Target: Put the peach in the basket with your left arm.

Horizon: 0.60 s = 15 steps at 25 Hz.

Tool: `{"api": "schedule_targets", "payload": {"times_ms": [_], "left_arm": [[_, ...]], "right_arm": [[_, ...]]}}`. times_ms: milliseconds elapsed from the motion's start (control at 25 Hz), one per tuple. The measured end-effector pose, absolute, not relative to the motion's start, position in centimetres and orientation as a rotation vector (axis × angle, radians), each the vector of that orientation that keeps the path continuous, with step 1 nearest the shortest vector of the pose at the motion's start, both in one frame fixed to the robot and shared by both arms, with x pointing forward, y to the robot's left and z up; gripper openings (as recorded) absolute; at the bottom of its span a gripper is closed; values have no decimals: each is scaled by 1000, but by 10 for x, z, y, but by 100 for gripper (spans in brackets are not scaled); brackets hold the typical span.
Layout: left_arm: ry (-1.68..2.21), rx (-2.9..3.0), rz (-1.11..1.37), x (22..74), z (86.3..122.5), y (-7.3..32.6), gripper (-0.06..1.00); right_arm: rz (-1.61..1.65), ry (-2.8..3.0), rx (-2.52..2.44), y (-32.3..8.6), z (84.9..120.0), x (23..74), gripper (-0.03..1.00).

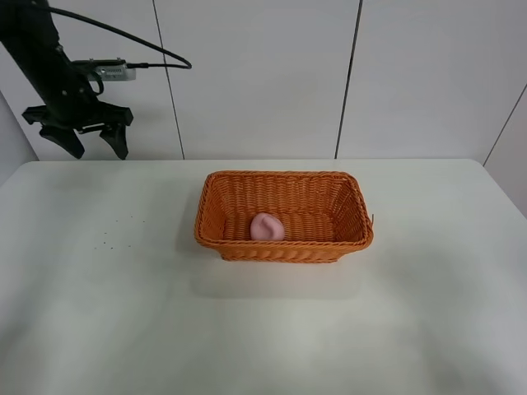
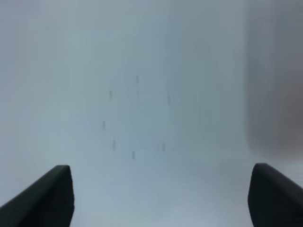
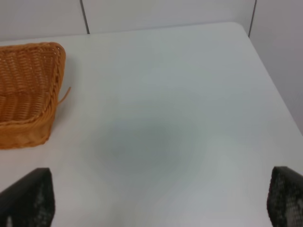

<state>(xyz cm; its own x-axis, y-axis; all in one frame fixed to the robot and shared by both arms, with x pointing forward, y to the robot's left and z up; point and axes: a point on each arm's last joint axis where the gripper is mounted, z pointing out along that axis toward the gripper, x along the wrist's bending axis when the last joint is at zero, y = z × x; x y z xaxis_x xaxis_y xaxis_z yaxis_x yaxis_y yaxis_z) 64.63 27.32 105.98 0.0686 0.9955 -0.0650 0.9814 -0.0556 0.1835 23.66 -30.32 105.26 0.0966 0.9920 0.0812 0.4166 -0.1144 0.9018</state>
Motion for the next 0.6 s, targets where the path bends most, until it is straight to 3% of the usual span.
{"api": "schedule_targets", "payload": {"times_ms": [320, 600], "left_arm": [[2002, 2161, 138, 514, 1102, 280, 85], [1970, 2146, 183, 400, 1091, 287, 85]], "right_arm": [[987, 1411, 1638, -303, 1053, 237, 69], [987, 1411, 1638, -303, 1053, 237, 69]]}}
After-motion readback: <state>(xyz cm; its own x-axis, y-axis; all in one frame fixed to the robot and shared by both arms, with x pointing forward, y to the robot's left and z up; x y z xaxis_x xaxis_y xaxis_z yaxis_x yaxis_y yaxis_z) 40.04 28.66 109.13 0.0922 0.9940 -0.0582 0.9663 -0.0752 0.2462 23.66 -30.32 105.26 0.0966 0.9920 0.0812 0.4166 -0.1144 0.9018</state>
